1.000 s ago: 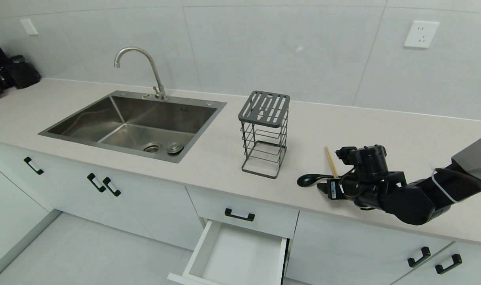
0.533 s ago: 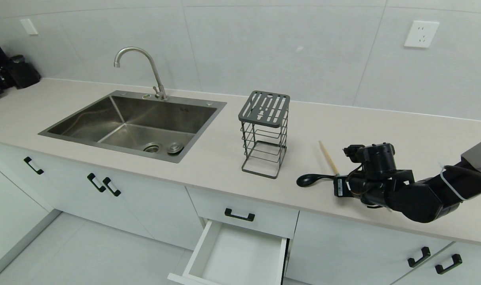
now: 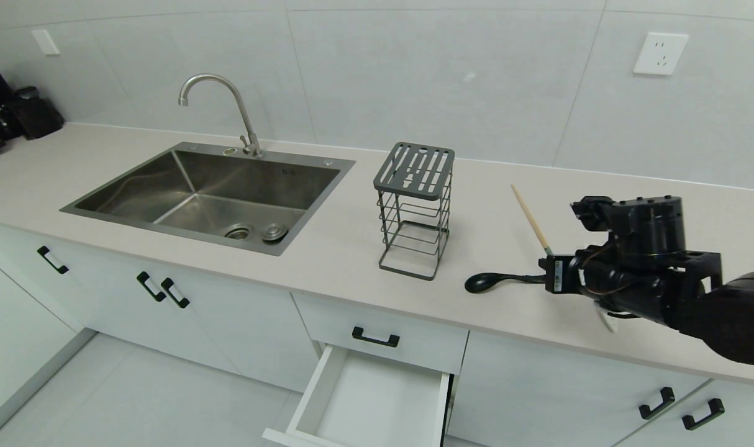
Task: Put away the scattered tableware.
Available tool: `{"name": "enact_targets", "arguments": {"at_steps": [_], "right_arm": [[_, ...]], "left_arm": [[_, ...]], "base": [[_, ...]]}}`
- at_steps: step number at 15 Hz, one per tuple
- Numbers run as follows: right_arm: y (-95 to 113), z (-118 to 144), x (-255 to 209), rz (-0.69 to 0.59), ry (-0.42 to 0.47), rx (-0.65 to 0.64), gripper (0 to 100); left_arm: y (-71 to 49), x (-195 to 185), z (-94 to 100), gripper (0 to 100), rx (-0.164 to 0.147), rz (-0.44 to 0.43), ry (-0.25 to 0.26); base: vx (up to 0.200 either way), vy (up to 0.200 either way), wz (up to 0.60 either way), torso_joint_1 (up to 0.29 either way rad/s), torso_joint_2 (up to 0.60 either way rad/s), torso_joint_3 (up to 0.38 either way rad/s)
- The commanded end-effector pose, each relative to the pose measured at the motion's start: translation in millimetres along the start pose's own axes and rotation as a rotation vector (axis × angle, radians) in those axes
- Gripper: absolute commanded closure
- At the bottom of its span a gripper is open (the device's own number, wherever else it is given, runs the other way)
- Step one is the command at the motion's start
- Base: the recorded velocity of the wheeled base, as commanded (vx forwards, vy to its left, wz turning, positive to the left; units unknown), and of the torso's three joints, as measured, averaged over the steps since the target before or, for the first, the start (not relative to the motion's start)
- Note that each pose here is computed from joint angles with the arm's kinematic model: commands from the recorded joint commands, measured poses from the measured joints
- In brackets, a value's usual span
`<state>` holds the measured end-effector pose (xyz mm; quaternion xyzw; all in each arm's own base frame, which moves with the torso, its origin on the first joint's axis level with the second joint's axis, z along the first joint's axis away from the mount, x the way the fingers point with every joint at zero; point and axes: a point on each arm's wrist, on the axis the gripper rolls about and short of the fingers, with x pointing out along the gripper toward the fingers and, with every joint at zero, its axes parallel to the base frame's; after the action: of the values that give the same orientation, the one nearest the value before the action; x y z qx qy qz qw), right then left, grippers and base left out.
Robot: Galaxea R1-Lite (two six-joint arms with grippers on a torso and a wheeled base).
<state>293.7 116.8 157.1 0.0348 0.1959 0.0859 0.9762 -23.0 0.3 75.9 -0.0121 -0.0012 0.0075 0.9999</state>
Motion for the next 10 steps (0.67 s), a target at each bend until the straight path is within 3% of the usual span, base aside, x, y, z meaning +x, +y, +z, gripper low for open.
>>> {"name": "enact_targets", "arguments": {"at_steps": [1,5,7,10], "right_arm": [[0.3,13.3,-59.0,0.041,-0.103,0.007,100],[7.6,9.9,-107.2,0.145,-0.162,-0.026,100],[14.3,-8.3,-124.0,0.225,-0.14,-0.169,100],[21.2,-8.5,-127.0,0.292,-0.159,-0.273,100]], "left_arm": [[0.0,0.0,0.1,0,0.0,0.0,-0.001],[0.0,0.0,0.1,0,0.0,0.0,-0.001],[0.0,0.0,0.0,0,0.0,0.0,0.001],[0.0,0.0,0.1,0,0.0,0.0,-0.001]], "base": [[0.0,0.0,0.0,0.0,0.0,0.0],[0.0,0.0,0.0,0.0,0.0,0.0],[0.0,0.0,0.0,0.0,0.0,0.0],[0.0,0.0,0.0,0.0,0.0,0.0]]}}
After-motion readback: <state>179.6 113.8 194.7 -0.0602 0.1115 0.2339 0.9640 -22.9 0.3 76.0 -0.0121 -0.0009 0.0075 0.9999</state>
